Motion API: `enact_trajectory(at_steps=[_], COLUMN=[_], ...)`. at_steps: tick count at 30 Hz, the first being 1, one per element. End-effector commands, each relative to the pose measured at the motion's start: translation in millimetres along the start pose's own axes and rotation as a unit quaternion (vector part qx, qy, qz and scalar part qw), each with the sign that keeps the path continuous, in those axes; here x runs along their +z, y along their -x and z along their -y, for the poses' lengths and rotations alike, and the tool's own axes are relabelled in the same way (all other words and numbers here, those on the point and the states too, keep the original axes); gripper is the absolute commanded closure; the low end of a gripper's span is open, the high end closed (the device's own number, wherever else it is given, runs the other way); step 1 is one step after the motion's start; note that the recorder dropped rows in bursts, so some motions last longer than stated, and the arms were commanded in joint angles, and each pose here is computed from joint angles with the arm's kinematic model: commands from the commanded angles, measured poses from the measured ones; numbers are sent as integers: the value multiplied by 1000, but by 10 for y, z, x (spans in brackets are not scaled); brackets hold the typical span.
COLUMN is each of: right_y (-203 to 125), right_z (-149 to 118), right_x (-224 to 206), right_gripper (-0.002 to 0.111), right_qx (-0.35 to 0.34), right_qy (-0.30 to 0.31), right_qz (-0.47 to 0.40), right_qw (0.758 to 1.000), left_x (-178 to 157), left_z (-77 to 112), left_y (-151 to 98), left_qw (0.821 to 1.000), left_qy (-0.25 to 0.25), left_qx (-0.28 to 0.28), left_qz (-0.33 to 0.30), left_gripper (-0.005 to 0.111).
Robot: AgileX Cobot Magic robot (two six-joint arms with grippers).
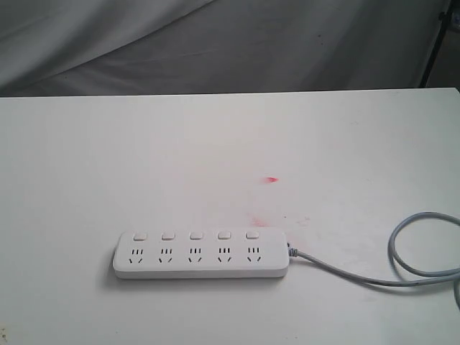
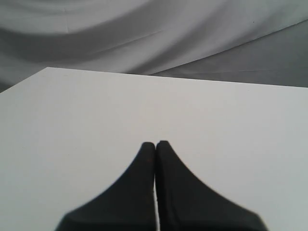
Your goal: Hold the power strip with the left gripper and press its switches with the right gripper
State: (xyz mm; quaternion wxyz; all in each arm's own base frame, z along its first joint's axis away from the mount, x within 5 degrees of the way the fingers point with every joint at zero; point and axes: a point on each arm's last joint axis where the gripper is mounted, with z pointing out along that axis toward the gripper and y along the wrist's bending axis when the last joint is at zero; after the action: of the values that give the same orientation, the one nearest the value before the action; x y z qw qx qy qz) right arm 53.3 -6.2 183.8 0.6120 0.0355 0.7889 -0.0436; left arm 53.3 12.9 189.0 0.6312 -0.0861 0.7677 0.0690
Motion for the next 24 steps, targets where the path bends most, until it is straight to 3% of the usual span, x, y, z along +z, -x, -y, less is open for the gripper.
enact_trajectory(at_steps=[1,9,16,19,24], right_y=[-11,-11,-11,-11,-11], right_z=[2,2,2,2,2], right_x=[2,2,2,2,2], right_gripper=[101,101,101,101,101], right_qx=[0,0,0,0,0], right_qy=[-2,-2,-2,-2,-2], right_qz=[0,0,0,0,0], right_qw=[1000,1000,1000,1000,1000], left_x=[2,0,0,-2,-12], left_z=[-13,-51,-53,-56,-10], left_y=[-11,-2,2,44,147], left_qw=[999,993,992,986,987], left_qy=[8,29,31,36,18], left_qx=[34,110,124,161,136], left_qz=[1,3,5,26,87], left_gripper=[107,107,107,107,107])
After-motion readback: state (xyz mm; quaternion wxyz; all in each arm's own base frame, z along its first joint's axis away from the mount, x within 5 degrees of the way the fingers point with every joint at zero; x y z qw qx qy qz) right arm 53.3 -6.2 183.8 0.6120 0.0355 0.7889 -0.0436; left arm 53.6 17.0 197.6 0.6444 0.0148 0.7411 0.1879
